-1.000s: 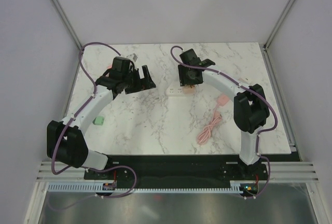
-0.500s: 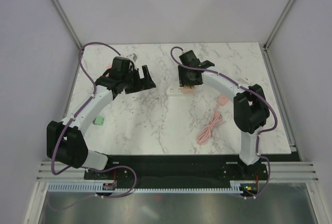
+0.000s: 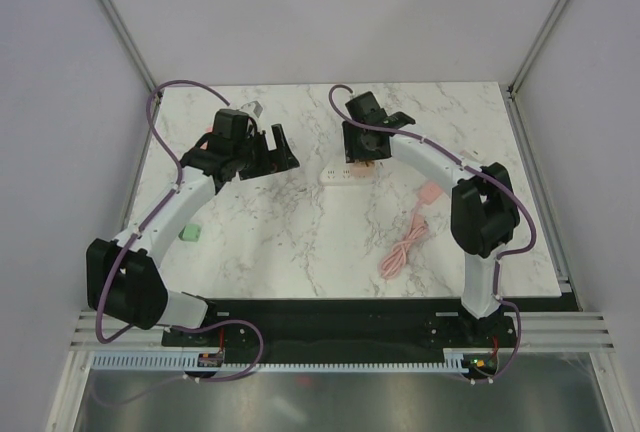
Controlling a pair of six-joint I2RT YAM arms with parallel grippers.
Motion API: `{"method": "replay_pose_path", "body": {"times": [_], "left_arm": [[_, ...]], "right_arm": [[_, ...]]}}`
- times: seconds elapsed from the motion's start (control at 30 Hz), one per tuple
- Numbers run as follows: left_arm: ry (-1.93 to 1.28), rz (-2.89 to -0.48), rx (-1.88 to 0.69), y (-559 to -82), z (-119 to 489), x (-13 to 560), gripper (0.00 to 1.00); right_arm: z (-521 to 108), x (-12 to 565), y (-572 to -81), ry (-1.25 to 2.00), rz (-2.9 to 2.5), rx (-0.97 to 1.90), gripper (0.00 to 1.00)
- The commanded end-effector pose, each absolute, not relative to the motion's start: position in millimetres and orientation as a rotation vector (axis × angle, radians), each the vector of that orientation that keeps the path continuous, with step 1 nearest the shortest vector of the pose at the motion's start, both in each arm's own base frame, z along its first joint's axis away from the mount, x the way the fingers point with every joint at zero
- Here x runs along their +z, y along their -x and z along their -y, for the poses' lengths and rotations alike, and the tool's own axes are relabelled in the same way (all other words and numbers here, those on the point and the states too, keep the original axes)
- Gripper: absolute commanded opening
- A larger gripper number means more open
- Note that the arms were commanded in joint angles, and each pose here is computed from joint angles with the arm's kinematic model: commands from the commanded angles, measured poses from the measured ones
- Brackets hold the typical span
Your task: Insert the plug
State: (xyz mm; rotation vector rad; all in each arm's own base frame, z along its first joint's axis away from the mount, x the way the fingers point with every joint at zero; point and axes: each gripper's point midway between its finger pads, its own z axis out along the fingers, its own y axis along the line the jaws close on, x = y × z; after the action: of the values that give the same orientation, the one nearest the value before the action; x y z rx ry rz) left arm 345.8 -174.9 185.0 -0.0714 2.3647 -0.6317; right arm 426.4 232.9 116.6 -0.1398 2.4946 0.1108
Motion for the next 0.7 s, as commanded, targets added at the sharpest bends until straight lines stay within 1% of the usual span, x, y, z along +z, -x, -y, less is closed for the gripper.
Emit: {"method": "replay_pose_path", "body": {"times": [0.0,0.13,0.67], "left_arm": [[0.045,-2.294,-0.611,-351,171,201,1.0],[0.044,-2.298,-0.614,-351,172,200,1.0],[0.05,-2.295,-0.607,-352,171,200,1.0]], "right_arm": [[-230,137,-431,0.121,-2.447,0.109,0.0],[-221,125,-423,0.114,-2.472,0.066,0.0],[-221,98,-418,0.109,-2.505,0.079,0.0]]}}
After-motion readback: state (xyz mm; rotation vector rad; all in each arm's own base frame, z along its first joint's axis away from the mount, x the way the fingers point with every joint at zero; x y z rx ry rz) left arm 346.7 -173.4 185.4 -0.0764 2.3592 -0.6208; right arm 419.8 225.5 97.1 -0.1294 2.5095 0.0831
